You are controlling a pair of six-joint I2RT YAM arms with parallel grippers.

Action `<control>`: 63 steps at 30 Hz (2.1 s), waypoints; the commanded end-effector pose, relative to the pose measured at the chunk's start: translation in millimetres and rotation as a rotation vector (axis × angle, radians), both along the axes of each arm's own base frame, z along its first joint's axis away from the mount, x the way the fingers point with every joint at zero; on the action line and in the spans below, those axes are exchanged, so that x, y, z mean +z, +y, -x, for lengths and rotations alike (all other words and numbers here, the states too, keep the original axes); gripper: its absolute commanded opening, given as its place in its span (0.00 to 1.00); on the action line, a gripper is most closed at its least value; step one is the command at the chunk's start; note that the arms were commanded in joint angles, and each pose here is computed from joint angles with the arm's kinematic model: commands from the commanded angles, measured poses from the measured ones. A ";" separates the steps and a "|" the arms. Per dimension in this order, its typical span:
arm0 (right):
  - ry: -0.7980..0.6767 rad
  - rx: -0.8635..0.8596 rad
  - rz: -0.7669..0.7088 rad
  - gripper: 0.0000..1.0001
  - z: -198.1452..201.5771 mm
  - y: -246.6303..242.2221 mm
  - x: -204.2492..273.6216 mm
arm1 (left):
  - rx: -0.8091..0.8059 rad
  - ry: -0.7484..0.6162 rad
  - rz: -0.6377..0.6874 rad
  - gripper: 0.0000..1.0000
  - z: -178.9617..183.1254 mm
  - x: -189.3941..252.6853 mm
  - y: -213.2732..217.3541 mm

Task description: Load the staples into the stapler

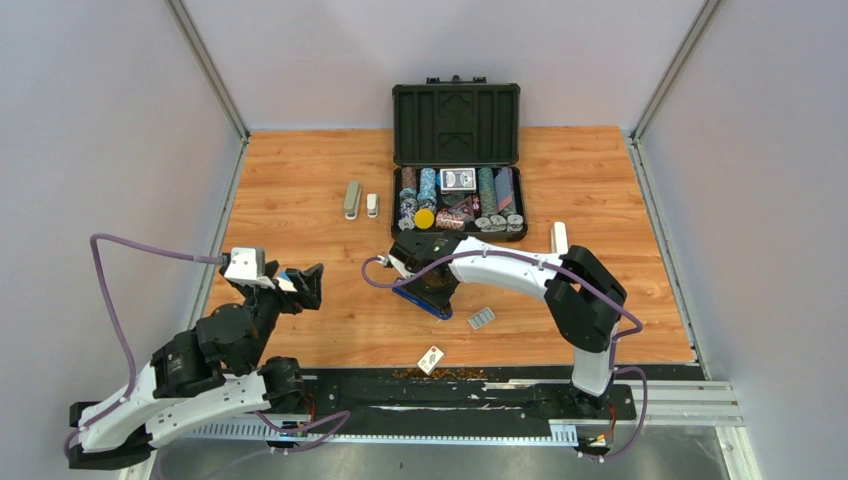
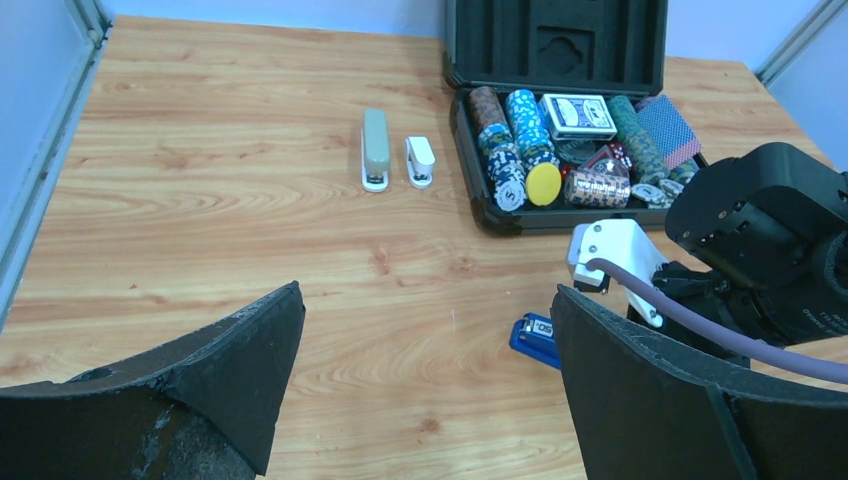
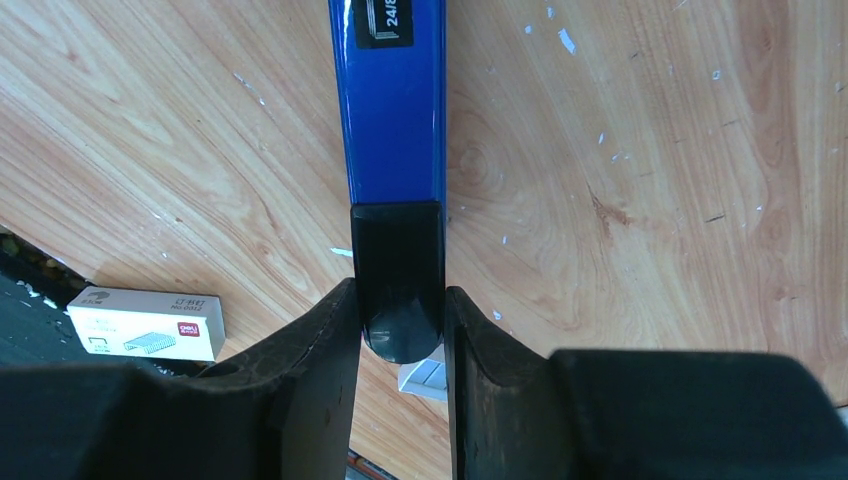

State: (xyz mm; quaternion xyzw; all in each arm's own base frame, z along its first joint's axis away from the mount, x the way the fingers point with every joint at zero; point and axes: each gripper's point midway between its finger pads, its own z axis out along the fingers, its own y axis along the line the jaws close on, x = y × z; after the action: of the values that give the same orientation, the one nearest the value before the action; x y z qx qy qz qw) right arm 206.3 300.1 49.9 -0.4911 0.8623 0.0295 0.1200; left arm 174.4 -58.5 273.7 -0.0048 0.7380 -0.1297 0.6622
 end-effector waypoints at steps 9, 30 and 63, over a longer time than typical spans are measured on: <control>0.038 0.003 0.039 0.00 7.2 -4.3 -51.7 | 0.005 0.001 -0.018 1.00 -3.0 -1.5 -5.2; 0.093 -0.027 0.097 0.00 20.8 -20.2 -94.1 | -0.001 0.009 -0.011 1.00 -2.2 -3.9 -6.4; -0.269 -0.476 -0.214 0.00 -64.6 -111.9 99.5 | -0.001 0.005 -0.001 1.00 -1.8 -3.0 -5.4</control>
State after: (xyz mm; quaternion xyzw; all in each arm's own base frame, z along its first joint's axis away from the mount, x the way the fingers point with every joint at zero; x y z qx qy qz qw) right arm 260.8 215.0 127.2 -0.3210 0.9134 0.0329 0.2483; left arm 175.3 -62.3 268.6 0.0017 0.7427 -0.1250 0.6579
